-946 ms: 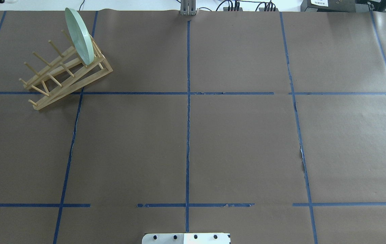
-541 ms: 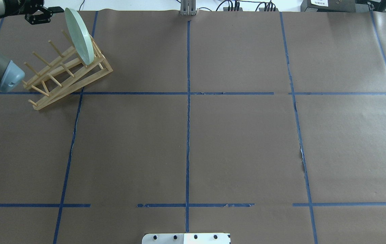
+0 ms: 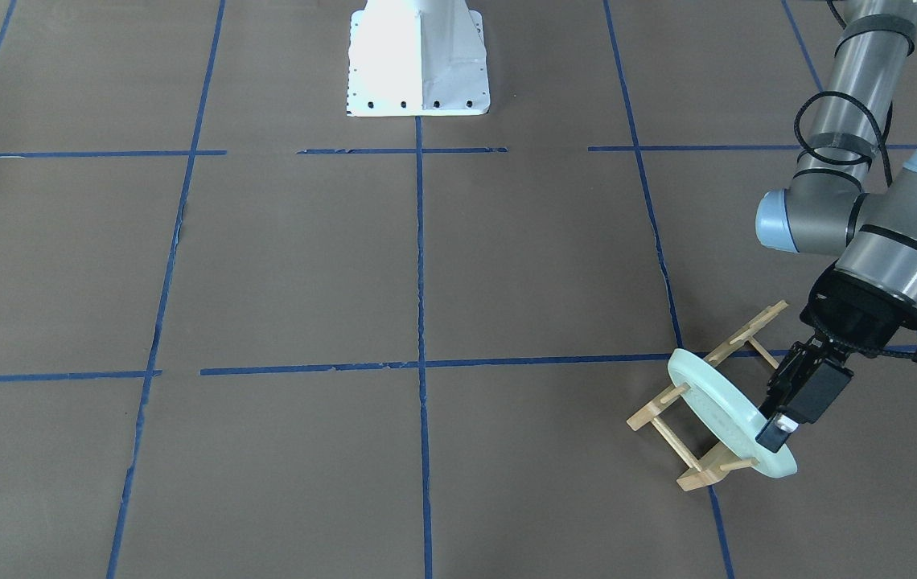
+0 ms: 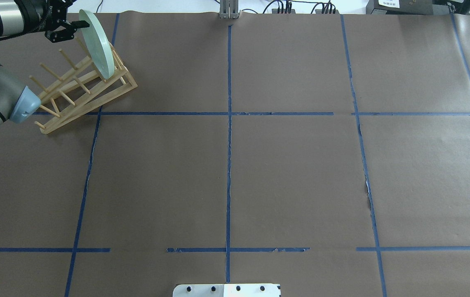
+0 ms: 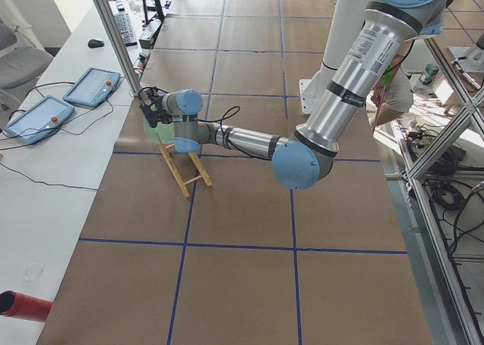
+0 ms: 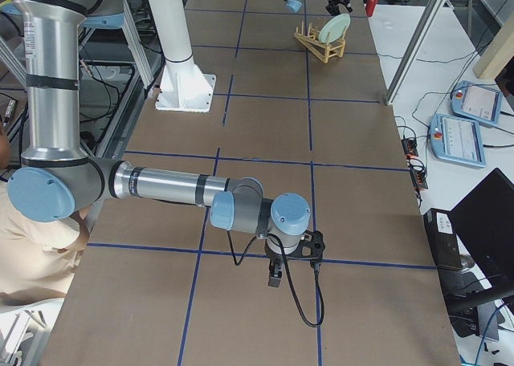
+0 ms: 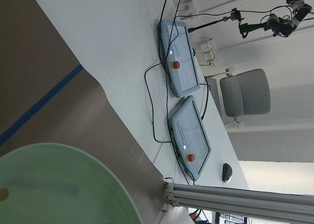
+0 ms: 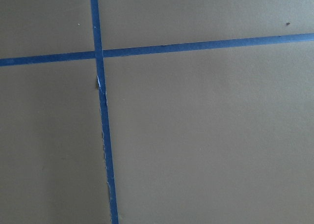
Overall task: Place plate on table
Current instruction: 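Reach the left gripper to the pale green plate in the wooden rack, then grasp the plate rim with the left gripper and lift it from the rack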
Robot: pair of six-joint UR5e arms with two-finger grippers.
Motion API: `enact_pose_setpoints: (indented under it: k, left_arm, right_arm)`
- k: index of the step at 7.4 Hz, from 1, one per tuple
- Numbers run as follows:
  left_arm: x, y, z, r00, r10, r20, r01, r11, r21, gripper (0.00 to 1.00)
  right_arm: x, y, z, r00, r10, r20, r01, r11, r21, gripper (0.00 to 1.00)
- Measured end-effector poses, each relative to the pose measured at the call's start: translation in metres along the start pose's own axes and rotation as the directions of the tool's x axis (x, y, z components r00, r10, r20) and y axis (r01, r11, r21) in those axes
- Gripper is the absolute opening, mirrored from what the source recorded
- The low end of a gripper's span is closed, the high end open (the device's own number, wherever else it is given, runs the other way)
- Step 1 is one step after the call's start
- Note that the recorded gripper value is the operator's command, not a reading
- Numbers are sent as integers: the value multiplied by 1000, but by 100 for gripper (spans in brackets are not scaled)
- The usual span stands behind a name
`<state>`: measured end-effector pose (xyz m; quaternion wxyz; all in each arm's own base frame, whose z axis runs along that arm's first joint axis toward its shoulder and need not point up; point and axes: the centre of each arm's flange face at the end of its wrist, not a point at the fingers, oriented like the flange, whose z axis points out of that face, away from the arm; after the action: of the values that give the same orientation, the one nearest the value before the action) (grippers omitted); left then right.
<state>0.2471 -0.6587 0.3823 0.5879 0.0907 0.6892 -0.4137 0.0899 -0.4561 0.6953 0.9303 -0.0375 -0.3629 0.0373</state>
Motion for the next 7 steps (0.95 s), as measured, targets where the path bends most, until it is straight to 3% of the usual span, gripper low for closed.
enact_pose_setpoints:
  k: [3, 7]
  left_arm:
    - [12, 0, -7, 1000, 15, -21, -15, 1000, -1, 0]
    - [117, 3, -77, 1000, 14, -14, -14, 1000, -15, 0]
  right_arm:
    - [0, 0, 0, 1000, 0, 0, 0, 1000, 0, 100]
    - [0, 0, 0, 1000, 0, 0, 0, 1000, 1, 100]
